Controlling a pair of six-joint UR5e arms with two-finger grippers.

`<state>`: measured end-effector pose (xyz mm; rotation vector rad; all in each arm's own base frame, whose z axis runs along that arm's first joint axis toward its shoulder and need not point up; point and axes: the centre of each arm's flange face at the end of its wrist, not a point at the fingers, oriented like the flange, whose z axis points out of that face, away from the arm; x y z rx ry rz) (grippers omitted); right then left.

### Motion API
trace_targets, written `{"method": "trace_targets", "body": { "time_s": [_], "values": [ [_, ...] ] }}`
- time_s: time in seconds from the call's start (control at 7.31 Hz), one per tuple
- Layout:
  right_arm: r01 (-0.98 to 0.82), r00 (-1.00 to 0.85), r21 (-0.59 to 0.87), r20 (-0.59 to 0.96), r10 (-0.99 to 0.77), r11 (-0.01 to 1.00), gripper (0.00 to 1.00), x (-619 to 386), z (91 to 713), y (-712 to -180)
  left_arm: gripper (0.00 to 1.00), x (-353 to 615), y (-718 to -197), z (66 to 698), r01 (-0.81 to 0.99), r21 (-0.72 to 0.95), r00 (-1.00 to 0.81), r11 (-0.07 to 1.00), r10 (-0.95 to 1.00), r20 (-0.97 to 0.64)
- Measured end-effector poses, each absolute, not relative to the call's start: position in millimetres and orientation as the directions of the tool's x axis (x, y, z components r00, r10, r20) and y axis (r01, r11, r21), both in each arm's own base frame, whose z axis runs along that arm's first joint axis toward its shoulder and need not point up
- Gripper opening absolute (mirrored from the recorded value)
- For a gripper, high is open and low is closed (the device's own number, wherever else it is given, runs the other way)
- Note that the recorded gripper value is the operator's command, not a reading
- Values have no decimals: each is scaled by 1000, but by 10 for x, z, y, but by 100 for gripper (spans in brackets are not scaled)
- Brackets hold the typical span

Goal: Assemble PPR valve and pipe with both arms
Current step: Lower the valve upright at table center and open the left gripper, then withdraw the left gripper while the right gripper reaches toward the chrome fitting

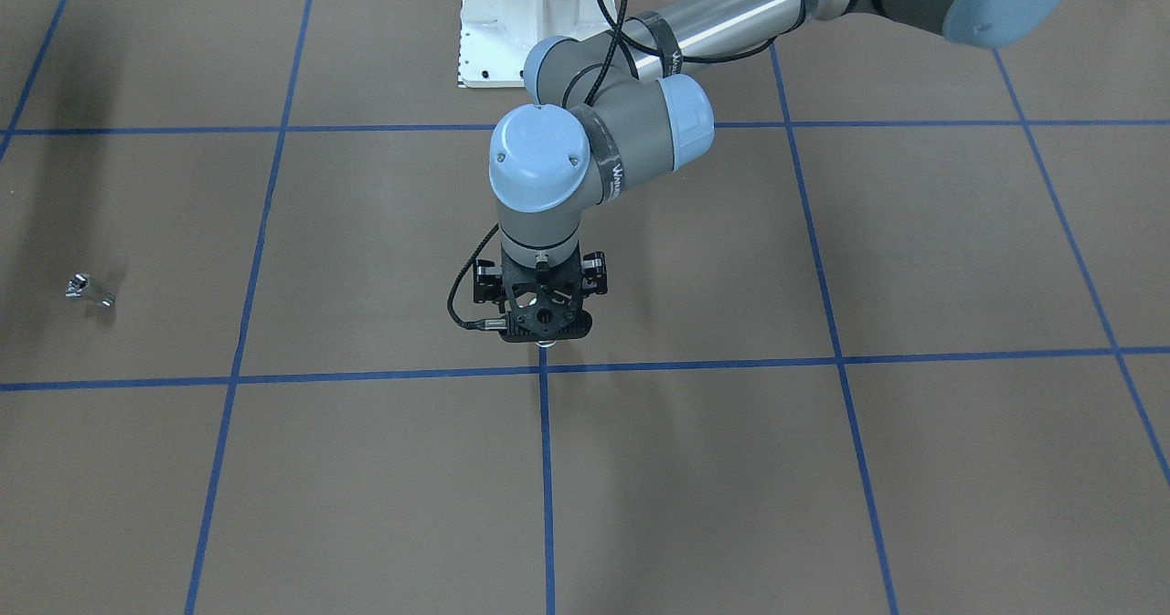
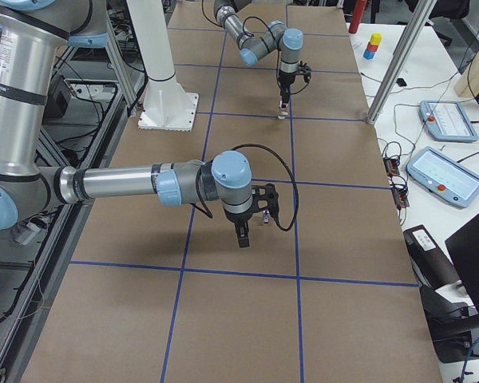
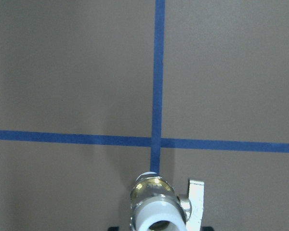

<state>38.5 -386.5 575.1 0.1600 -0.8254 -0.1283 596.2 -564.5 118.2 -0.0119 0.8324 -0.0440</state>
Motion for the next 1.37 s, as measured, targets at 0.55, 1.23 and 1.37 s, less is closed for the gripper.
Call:
{"method": "trace_targets", "body": {
  "time_s": [0.55,1.23,1.37],
  "values": [
    [99,652,183,730,-203,978,99,-337,5809,-3954,99,5127,-5408,1479,52,18,611,998,-18,-791],
    [103,693,109,705,-150,989,94,-1444,5765,-4446,99,4412,-5148,2098,22,72,604,997,45,-796],
    [108,697,110,700,-155,988,93,-1626,5710,-4516,99,4371,-5118,2142,17,78,604,997,52,-795]
  ]
}}
